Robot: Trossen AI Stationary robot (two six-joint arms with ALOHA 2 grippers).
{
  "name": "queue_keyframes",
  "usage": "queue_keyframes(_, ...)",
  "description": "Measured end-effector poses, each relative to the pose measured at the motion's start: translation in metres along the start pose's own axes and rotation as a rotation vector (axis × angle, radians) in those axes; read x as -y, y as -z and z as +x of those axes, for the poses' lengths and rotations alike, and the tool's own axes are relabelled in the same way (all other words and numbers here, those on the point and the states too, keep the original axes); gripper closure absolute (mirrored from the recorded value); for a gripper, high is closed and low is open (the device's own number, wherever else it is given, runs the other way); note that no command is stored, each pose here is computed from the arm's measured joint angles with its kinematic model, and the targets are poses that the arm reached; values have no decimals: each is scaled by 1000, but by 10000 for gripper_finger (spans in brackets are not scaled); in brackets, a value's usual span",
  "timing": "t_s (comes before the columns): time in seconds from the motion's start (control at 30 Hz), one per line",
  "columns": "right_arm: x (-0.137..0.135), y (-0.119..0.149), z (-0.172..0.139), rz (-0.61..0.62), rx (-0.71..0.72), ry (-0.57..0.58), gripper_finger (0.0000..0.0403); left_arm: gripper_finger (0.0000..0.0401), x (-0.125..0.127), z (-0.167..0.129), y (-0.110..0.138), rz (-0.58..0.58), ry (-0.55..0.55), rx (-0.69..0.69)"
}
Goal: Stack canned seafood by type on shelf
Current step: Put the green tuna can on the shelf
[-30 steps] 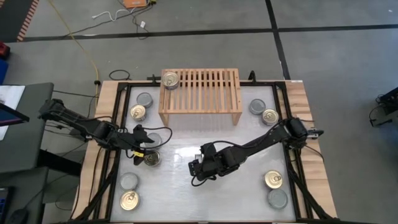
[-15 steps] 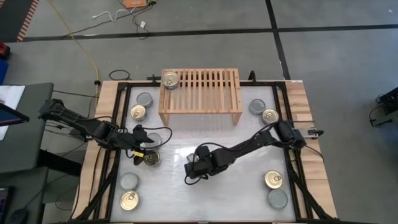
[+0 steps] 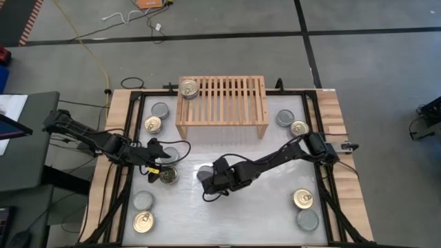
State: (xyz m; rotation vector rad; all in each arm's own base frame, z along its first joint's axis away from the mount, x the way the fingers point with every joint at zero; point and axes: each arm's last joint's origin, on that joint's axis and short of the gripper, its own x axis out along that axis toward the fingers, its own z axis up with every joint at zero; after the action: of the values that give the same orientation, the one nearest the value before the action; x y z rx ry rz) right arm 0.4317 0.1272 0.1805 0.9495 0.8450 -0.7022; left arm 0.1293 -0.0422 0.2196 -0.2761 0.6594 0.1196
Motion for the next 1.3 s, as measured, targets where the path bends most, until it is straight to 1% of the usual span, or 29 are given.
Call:
queue_keyframes(0.03,-2,0,0,-10,3,-16,370,152,0,0,0,1,0,0)
queue_keyframes(0.07,-3,0,0,-23,5,-30,384,152,0,0,0,1,0,0)
queue_keyframes(0.1,-4,-1,0,-31,8,-44,387,152,0,0,0,1,0,0)
queue_keyframes(0.23,-7,-1,0,-34,14,-75,372,152,0,0,0,13,0,0)
queue_keyframes(0.4,-9,-2,-1,-32,16,-86,391,152,0,0,0,20,0,0)
queue_keyframes(0.47,-9,-2,-3,-30,17,-90,392,152,0,0,0,20,0,0)
queue_keyframes(0.53,-10,-4,-5,-28,18,-96,384,152,0,0,0,19,-1,0)
queue_keyframes(0.63,-10,-5,-9,-26,18,-99,358,152,0,0,0,-5,-2,2)
queue_keyframes(0.7,-10,-6,-14,-26,16,-100,343,152,0,0,-1,-42,-13,14)
queue_keyframes(0.8,-11,-8,-20,-14,18,-115,334,152,0,0,-2,-125,-7,34)
queue_keyframes(0.93,-12,-8,-23,-16,18,-118,333,152,1,1,-3,-221,-3,37)
queue_keyframes(1.13,-11,-8,-23,-24,15,-111,332,152,4,10,-1,-382,-29,-8)
queue_keyframes(1.23,-10,-9,-22,-68,18,-105,332,152,8,18,-2,-463,-22,-17)
queue_keyframes(1.3,-8,-11,-21,-79,13,-82,332,152,13,24,-4,-517,-5,-9)
